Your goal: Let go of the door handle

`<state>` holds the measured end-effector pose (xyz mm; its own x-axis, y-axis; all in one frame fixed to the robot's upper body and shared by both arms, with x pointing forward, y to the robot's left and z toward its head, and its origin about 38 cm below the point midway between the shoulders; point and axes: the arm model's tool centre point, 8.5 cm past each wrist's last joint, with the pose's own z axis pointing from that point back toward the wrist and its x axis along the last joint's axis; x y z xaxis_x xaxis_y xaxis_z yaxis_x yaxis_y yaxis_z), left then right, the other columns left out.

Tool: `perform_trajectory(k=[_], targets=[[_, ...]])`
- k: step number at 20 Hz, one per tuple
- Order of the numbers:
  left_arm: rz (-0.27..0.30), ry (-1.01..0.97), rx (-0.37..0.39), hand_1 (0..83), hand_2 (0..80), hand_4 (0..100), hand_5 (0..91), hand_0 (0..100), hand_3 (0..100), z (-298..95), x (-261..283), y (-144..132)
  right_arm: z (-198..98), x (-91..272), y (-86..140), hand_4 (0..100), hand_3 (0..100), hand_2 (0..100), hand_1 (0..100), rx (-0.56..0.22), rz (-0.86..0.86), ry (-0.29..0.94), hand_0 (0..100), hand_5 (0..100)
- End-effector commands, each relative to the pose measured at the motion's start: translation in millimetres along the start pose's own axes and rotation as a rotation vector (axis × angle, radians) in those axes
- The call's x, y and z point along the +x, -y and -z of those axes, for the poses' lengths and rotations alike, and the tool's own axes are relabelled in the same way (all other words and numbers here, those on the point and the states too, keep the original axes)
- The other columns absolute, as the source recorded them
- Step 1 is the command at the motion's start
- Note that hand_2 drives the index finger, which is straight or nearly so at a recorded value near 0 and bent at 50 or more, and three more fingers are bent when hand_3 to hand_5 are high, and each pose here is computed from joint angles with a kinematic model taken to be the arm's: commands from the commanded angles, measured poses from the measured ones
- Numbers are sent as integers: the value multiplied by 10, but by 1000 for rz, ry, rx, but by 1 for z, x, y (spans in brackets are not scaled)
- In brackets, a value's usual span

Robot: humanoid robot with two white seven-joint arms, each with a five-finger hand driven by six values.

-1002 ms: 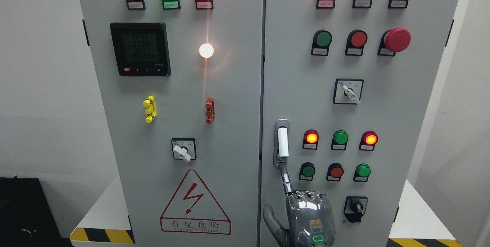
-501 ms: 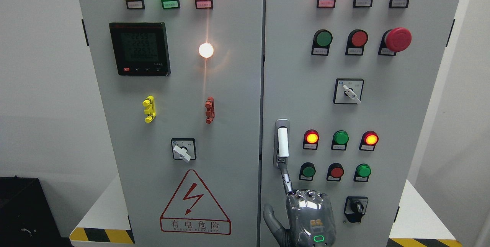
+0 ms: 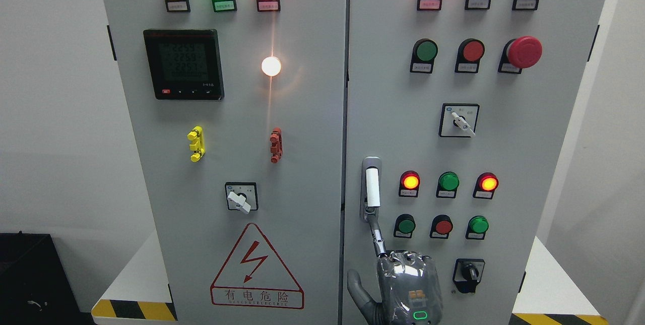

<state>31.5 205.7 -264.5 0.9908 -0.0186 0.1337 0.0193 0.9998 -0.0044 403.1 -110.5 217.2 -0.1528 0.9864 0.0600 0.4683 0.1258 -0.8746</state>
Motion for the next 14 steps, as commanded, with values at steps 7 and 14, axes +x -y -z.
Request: perform_trajectory(k=[7,14], targets=[[-1,-16,0,556,0,0,0,120,0,-1,-11,0,4,1,16,985,1000,249,280,-48,8,4,454,1000],[-3,-16,0,556,0,0,0,120,0,-1,-11,0,5,2,24,984,1000,278,285,-71,12,6,452,1000]])
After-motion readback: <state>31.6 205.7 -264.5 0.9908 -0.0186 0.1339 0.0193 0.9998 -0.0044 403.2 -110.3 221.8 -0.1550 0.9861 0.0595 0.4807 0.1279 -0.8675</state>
